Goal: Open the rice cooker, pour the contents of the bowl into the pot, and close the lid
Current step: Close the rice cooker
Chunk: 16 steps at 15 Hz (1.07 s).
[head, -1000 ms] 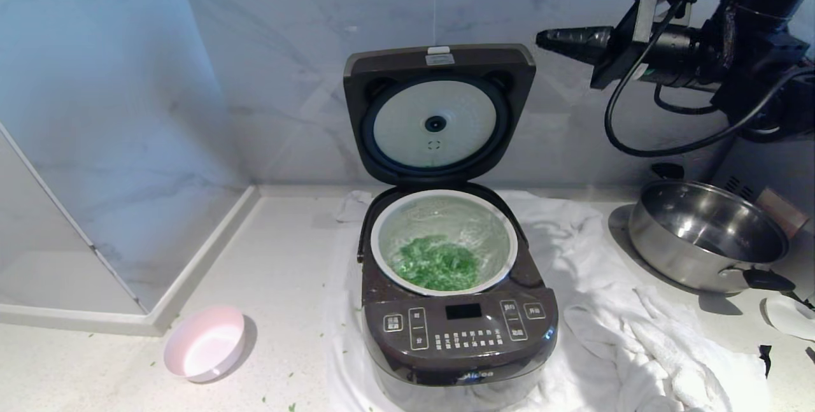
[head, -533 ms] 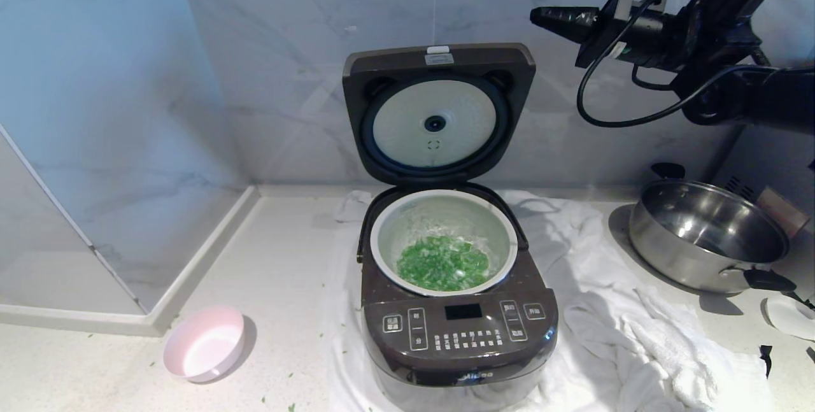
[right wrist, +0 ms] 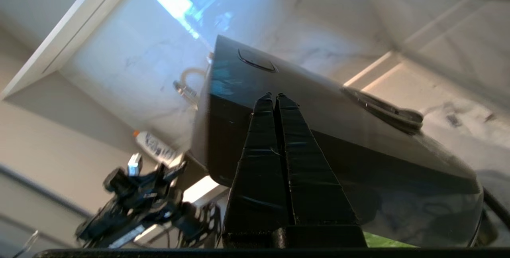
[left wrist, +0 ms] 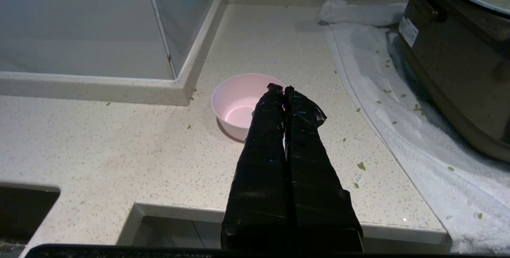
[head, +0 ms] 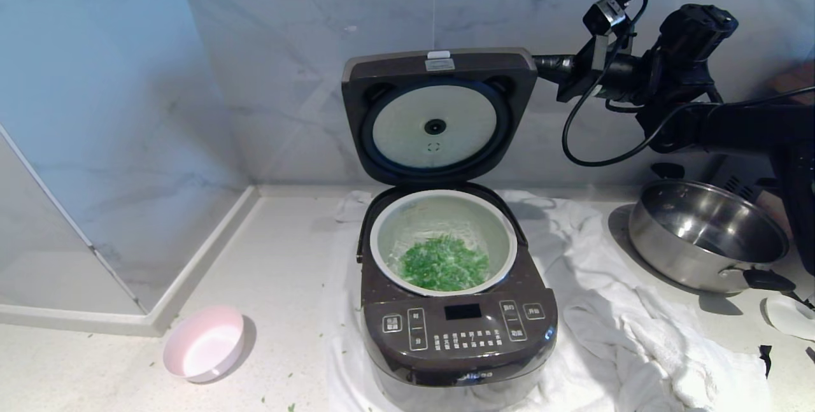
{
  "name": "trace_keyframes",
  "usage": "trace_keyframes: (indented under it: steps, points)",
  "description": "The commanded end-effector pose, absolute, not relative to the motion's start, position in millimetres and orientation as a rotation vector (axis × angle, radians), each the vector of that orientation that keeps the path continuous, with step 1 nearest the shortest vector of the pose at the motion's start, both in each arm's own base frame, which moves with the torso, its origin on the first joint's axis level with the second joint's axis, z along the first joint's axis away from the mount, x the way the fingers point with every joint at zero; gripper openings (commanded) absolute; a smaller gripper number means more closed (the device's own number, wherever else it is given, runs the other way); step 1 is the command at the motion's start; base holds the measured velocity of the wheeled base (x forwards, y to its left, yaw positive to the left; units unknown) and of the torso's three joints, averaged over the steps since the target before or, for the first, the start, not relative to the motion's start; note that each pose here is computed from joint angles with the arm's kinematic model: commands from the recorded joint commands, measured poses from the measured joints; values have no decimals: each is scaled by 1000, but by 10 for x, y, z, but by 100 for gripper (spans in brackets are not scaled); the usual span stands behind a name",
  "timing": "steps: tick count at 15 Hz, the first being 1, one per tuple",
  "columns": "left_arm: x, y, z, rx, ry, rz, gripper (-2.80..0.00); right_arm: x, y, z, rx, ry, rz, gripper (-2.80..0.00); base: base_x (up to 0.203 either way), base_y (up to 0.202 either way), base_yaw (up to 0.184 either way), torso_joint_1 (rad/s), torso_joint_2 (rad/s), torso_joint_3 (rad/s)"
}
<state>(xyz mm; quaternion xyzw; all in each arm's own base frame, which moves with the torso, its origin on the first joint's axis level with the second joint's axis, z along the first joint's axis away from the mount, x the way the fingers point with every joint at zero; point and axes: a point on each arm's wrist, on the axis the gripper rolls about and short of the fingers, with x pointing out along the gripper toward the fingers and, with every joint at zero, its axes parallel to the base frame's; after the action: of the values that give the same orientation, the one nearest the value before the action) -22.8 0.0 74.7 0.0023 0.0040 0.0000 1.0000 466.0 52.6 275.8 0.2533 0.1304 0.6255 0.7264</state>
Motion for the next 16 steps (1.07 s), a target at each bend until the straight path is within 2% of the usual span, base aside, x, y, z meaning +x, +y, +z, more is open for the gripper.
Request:
trace_keyframes:
  steps: [1,10,16]
  points:
    - [-227,0,741,5,11,0,-280,4687,556,2681,565,315,1392,-280,0,0,0,0,0,0]
    - [-227,0,741,3,11,0,-280,4486,620,2602,502,455,1539,-280,0,0,0,0,0,0]
    - [-227,0,741,4,11,0,-280,4331,842,2128,581,589,1565,-280,0,0,0,0,0,0]
